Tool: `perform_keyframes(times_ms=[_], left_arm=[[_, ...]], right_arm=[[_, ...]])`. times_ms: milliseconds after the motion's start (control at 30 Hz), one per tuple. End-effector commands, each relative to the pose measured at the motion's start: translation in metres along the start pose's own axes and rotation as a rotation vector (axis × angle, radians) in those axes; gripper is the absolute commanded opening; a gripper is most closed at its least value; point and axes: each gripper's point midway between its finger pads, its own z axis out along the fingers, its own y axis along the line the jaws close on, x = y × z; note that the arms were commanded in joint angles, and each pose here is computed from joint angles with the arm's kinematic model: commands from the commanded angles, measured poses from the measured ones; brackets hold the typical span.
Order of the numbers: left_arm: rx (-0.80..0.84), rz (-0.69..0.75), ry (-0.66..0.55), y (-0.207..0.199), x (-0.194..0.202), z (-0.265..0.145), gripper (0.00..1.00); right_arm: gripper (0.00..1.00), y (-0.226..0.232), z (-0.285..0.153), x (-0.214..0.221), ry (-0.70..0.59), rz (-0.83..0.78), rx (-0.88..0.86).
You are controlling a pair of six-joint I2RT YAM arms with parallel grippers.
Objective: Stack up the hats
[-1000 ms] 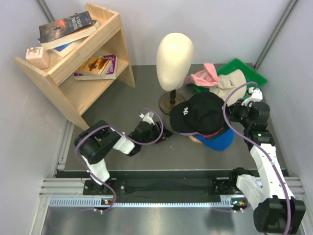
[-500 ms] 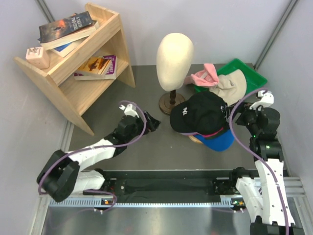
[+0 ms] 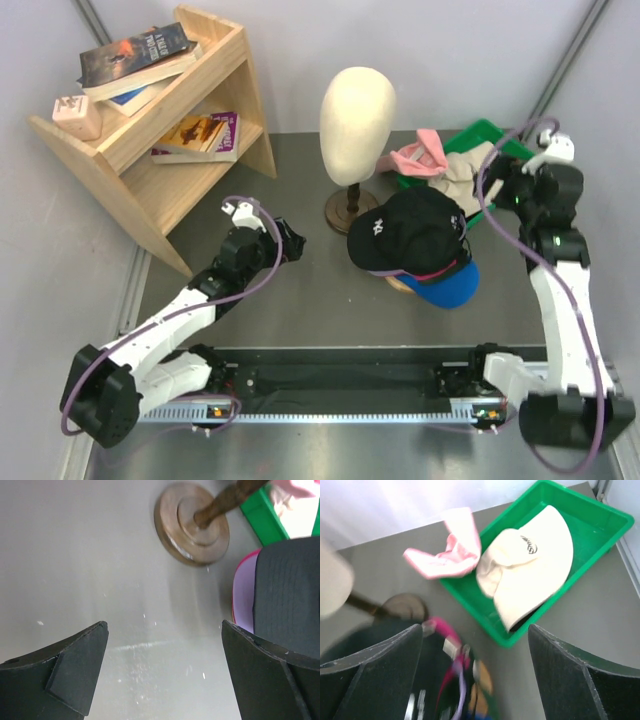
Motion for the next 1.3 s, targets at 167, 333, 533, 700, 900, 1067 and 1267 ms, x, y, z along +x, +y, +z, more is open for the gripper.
perform_keyframes(times_ms=[167, 333, 533, 700, 900, 1067, 1267], left_arm=[[-0.047, 0.062, -0.094, -0.001, -0.054, 0.004, 0.99], [-0.085, 0.053, -0.106, 0.011, -0.065, 0.011, 0.99], [-0.112, 0.031, -0.114, 0.02, -0.073, 0.018, 0.99], [-0.124, 0.01, -0.114, 0.026, -0.075, 0.019, 0.99], [-0.144, -0.01, -0.129, 0.033, -0.078, 0.016, 0.99], [-0.142, -0.011, -0.142, 0.034, -0.08, 0.011, 0.99], [-0.147, 0.015, -0.148, 0.035, -0.085, 0.001, 0.99]], right_arm=[[0.87, -0.033, 0.141, -0.003, 0.069, 0.127, 0.102], [0.85, -0.051, 0.211, 0.041, 0.167, 0.2, 0.168], [0.83, -0.061, 0.263, 0.071, 0.209, 0.245, 0.224], [0.82, -0.07, 0.284, 0.09, 0.224, 0.271, 0.275], [0.61, -0.072, 0.301, 0.111, 0.254, 0.284, 0.269], [0.02, -0.069, 0.304, 0.124, 0.289, 0.287, 0.248], [0.0, -0.056, 0.289, 0.076, 0.21, 0.26, 0.196]])
